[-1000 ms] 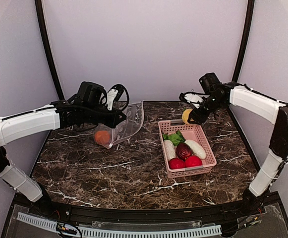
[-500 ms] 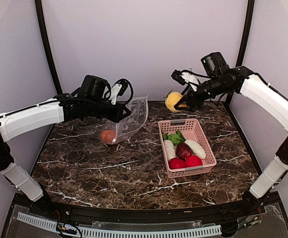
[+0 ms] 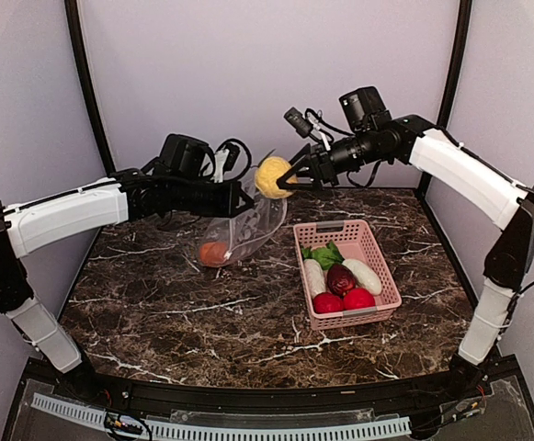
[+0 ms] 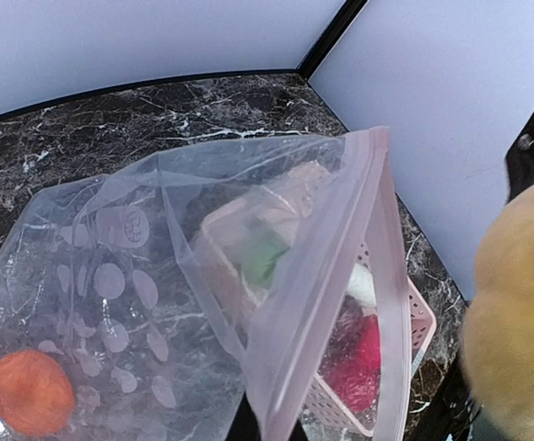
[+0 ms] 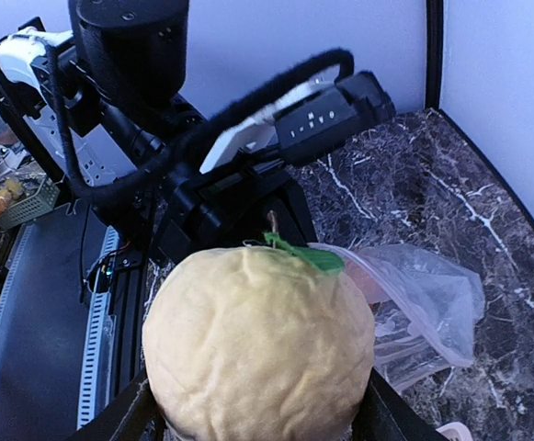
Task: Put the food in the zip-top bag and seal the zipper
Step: Place the fake fruit in the zipper food storage bag.
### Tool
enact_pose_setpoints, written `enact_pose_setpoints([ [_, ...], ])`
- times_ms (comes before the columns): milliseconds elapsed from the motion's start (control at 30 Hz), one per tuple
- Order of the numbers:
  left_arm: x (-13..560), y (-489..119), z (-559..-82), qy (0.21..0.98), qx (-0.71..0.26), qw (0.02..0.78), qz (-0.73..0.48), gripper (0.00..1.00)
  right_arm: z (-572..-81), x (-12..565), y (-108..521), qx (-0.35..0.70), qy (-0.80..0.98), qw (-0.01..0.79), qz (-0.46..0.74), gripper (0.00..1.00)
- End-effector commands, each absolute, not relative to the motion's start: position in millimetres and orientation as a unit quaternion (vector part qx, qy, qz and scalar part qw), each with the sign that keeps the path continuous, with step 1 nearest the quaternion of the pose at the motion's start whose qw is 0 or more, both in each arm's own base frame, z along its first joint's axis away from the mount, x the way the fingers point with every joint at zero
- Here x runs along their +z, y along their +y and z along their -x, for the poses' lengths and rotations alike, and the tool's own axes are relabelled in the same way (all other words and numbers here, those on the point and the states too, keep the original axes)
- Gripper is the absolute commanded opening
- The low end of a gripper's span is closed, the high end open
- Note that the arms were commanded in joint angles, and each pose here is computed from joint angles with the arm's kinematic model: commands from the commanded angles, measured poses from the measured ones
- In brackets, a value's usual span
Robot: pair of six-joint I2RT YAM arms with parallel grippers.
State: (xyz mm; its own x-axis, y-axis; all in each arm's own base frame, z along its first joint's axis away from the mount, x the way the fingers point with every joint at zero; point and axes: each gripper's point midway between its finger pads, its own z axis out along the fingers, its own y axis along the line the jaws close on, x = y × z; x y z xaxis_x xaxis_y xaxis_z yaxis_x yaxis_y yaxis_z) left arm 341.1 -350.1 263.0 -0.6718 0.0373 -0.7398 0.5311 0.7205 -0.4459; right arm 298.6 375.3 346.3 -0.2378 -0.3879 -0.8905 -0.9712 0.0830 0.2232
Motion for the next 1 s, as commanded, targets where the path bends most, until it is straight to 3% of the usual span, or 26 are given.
enact_pose_setpoints([
  [0,291,-365,-348,0.832,-0.378,0.385,-0.134,0.01,-299,333,393,0.475,0.659,0.297,0.501,0.56],
  [467,330,-355,-354,0.795,-0.429,0.426,-0.046,0.01,-316,282,395,0.388,0.721,0.298,0.491,0.57],
  [800,315,-361,-353,0.804,-0.429,0.409,-0.046,0.01,-327,264,406,0.301,0.744,0.318,0.504,0.59],
  [967,314,-357,-352,0.805,-0.424,0.412,-0.043,0.01,-318,268,417,0.331,0.731,0.302,0.514,0.72],
])
